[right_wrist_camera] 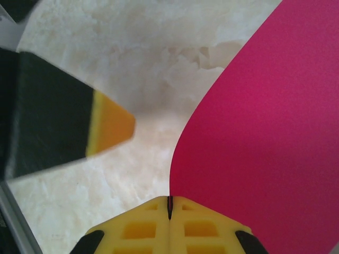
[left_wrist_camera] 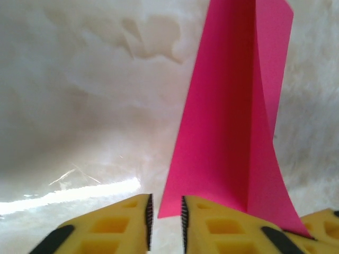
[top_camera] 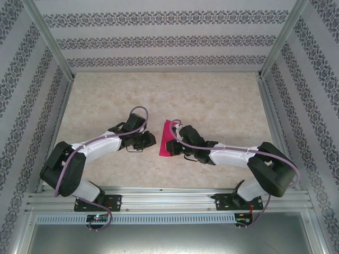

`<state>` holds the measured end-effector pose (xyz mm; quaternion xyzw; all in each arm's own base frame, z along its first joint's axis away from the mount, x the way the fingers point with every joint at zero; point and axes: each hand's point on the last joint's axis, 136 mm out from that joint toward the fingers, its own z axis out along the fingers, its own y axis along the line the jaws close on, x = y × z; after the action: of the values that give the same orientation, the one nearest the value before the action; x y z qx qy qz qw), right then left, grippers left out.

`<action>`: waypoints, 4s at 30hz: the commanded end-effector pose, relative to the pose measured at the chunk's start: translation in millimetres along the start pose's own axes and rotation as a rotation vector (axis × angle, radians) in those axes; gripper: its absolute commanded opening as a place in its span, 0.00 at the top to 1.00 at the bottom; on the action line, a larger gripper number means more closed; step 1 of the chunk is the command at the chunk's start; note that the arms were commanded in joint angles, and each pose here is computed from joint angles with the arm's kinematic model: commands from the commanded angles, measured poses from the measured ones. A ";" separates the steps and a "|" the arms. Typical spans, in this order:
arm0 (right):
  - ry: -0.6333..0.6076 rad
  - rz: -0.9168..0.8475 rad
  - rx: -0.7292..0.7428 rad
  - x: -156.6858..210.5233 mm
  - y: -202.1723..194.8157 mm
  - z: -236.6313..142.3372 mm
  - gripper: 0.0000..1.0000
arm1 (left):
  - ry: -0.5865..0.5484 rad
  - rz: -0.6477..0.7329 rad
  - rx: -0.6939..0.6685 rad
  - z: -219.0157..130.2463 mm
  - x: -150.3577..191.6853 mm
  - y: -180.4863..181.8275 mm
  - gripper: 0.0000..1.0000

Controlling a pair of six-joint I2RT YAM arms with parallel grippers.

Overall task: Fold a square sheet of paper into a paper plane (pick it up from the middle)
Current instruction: Fold the triangle a second time at the center of the table.

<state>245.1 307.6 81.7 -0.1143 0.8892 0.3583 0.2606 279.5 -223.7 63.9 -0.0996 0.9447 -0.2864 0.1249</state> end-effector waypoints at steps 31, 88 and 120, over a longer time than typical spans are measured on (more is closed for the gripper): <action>0.096 0.127 0.181 7.3 -67.2 -23.9 1.00 | 0.150 0.056 -0.047 60.4 33.4 -8.6 0.87; 0.275 0.047 0.318 -8.1 -100.6 1.7 1.00 | 0.174 0.095 -0.177 68.0 34.0 14.8 0.91; 0.298 0.044 0.330 -8.0 -106.1 9.5 0.98 | 0.175 0.101 -0.185 67.9 34.4 16.7 0.91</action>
<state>290.4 241.1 19.1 -0.1060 0.9649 0.1997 0.1334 278.9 -270.0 17.4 -0.0398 0.9644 -0.2512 0.0724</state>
